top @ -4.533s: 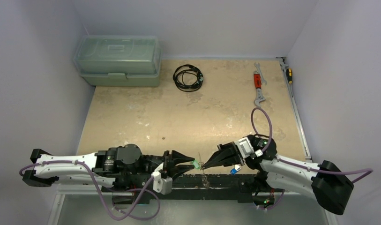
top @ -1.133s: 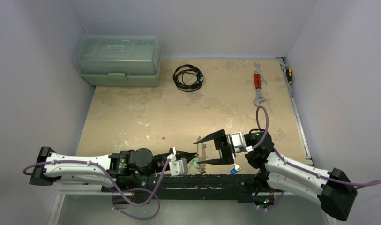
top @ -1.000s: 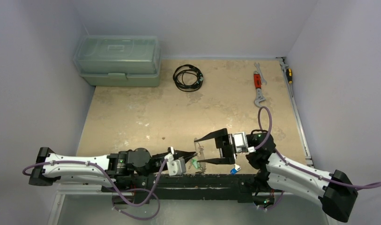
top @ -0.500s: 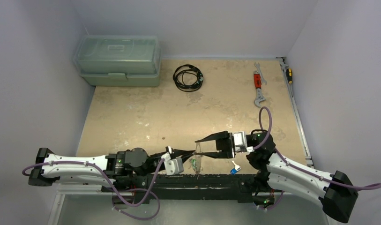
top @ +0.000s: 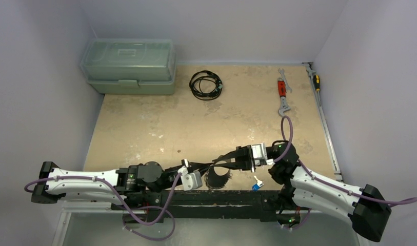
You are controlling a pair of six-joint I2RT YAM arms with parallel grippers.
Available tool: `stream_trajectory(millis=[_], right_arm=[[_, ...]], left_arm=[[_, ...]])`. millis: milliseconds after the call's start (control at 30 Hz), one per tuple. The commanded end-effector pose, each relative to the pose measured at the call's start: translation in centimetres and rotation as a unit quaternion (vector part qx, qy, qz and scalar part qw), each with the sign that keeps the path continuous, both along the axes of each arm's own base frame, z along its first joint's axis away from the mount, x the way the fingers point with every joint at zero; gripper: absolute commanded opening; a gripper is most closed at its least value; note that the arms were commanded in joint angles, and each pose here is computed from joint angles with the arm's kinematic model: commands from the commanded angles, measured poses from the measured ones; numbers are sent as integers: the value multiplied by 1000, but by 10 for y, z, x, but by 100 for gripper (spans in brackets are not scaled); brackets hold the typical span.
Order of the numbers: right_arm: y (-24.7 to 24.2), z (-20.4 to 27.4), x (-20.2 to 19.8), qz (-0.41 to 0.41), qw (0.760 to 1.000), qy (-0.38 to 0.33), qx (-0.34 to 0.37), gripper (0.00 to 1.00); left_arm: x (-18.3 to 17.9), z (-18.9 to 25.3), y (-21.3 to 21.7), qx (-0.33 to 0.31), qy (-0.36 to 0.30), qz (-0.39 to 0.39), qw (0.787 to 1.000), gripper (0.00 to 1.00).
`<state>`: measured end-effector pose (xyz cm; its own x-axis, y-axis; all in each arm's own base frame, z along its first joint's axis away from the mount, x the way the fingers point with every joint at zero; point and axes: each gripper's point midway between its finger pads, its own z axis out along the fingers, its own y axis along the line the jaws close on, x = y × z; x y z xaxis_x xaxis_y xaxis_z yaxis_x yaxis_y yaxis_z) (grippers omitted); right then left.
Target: Put the keys on the keyring
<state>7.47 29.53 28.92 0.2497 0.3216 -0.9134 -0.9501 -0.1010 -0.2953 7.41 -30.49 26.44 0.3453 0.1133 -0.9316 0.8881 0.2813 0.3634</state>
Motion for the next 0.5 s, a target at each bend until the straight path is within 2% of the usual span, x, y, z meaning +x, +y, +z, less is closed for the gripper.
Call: stream_trajectory(millis=[0, 200, 367, 467], right_arm=[[2, 17, 3, -6, 1000, -16, 15, 13], [3, 16, 4, -5, 1000, -26, 11, 0], [3, 14, 2, 1, 999, -37, 8, 0], [1, 13, 5, -15, 998, -50, 19, 0]], left_arm=[[-5, 20, -6, -30, -7, -14, 999, 0], [-1, 19, -5, -20, -9, -4, 1000, 0], [2, 19, -3, -13, -10, 5, 1000, 0], [6, 17, 1, 4, -14, 15, 1000, 34]])
